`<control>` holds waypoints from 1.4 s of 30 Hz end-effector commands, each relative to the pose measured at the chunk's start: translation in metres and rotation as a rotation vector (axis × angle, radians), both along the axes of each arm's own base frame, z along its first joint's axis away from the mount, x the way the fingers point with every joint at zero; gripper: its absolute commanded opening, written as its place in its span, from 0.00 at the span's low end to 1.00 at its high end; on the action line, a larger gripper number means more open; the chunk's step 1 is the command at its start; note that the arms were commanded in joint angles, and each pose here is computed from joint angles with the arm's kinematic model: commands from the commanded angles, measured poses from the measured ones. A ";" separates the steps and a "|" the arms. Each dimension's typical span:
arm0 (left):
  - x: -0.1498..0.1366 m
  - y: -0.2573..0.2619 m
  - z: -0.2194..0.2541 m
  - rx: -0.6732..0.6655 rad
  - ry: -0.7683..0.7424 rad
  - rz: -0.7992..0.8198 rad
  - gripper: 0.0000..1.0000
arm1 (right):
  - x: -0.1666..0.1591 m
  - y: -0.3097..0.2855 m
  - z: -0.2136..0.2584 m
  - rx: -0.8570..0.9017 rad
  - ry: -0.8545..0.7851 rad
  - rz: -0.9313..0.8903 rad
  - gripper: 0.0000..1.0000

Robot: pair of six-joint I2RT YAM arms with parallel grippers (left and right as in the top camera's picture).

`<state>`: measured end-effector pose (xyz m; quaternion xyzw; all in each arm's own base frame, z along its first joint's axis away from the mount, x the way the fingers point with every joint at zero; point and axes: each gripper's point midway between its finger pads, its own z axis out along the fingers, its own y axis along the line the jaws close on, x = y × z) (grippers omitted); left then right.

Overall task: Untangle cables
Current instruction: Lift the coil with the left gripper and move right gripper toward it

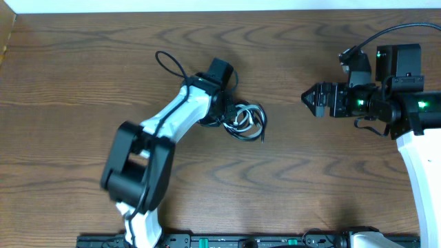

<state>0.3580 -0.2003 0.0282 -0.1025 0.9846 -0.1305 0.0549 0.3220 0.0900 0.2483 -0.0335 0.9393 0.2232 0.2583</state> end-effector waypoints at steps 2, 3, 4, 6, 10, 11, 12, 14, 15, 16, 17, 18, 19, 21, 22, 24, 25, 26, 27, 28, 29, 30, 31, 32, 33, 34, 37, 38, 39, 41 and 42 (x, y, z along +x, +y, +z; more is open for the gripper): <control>-0.007 -0.026 0.100 -0.188 -0.219 -0.244 0.08 | 0.008 -0.001 0.009 0.071 0.017 -0.103 0.97; -0.008 -0.025 0.116 -0.200 -0.257 -0.246 0.07 | 0.009 -0.001 0.010 0.083 0.022 -0.120 0.96; -0.009 -0.024 0.130 -0.211 -0.290 -0.247 0.07 | 0.010 -0.001 0.010 0.093 0.027 -0.134 0.95; -0.013 -0.023 0.157 -0.234 -0.358 -0.250 0.07 | 0.010 0.002 0.012 0.115 0.030 -0.141 0.93; -0.020 -0.019 0.196 -0.266 -0.456 -0.253 0.07 | 0.012 0.015 0.018 0.138 0.004 -0.097 0.91; -0.022 -0.018 0.202 -0.272 -0.472 -0.252 0.07 | 0.012 0.018 0.019 0.139 0.000 -0.087 0.91; -0.024 -0.017 0.208 -0.280 -0.483 -0.245 0.07 | 0.012 0.022 0.019 0.138 -0.005 -0.076 0.90; -0.026 -0.016 0.215 -0.292 -0.493 -0.228 0.08 | 0.012 0.028 0.019 0.139 -0.007 -0.057 0.89; -0.027 -0.016 0.218 -0.300 -0.492 -0.213 0.07 | 0.013 0.031 0.018 0.139 -0.005 -0.049 0.89; -0.027 -0.016 0.219 -0.308 -0.489 -0.198 0.08 | 0.013 0.033 0.017 0.139 -0.003 -0.043 0.88; -0.027 -0.016 0.221 -0.316 -0.484 -0.180 0.08 | 0.014 0.036 0.014 0.138 0.003 -0.035 0.88; -0.027 -0.016 0.222 -0.323 -0.479 -0.165 0.07 | 0.015 0.039 0.012 0.138 0.008 -0.028 0.88; -0.028 -0.017 0.222 -0.336 -0.470 -0.153 0.07 | 0.016 0.042 0.009 0.136 0.017 -0.022 0.88; -0.033 -0.021 0.224 -0.376 -0.445 -0.153 0.08 | 0.018 0.046 0.001 0.134 0.038 -0.011 0.89; -0.035 -0.023 0.225 -0.400 -0.435 -0.162 0.08 | 0.019 0.050 -0.002 0.137 0.049 -0.002 0.89; -0.037 -0.025 0.228 -0.442 -0.417 -0.174 0.07 | 0.020 0.057 -0.009 0.146 0.072 0.018 0.88; -0.037 -0.024 0.229 -0.457 -0.412 -0.174 0.07 | 0.021 0.060 -0.011 0.148 0.080 0.026 0.88; -0.037 -0.022 0.230 -0.467 -0.409 -0.171 0.08 | 0.022 0.064 -0.014 0.149 0.084 0.036 0.87; -0.036 -0.021 0.231 -0.478 -0.406 -0.169 0.08 | 0.023 0.068 -0.017 0.148 0.089 0.046 0.86; -0.036 -0.019 0.233 -0.496 -0.399 -0.168 0.07 | 0.024 0.073 -0.019 0.153 0.093 0.057 0.85; -0.035 -0.018 0.234 -0.510 -0.395 -0.166 0.07 | 0.025 0.078 -0.020 0.159 0.092 0.066 0.84; -0.035 -0.017 0.235 -0.524 -0.391 -0.166 0.07 | 0.026 0.083 -0.022 0.166 0.095 0.077 0.82; -0.035 -0.016 0.236 -0.535 -0.388 -0.165 0.08 | 0.027 0.088 -0.022 0.176 0.095 0.084 0.82; -0.034 -0.014 0.237 -0.541 -0.386 -0.161 0.07 | 0.029 0.092 -0.023 0.182 0.097 0.084 0.81; -0.034 -0.013 0.237 -0.546 -0.384 -0.160 0.07 | 0.030 0.097 -0.023 0.191 0.097 0.082 0.80; -0.034 -0.012 0.238 -0.552 -0.381 -0.154 0.08 | 0.031 0.101 -0.023 0.199 0.099 0.080 0.79; -0.033 -0.011 0.238 -0.559 -0.370 -0.131 0.07 | 0.033 0.114 -0.018 0.233 0.091 0.072 0.75; -0.033 -0.011 0.238 -0.563 -0.366 -0.121 0.07 | 0.033 0.119 -0.015 0.247 0.090 0.068 0.74; -0.032 -0.012 0.239 -0.567 -0.364 -0.113 0.08 | 0.033 0.123 -0.014 0.259 0.092 0.063 0.73; -0.030 -0.012 0.241 -0.579 -0.360 -0.091 0.08 | 0.033 0.130 -0.010 0.286 0.099 0.048 0.68; -0.029 -0.012 0.242 -0.586 -0.357 -0.077 0.07 | 0.033 0.133 -0.009 0.302 0.110 0.033 0.66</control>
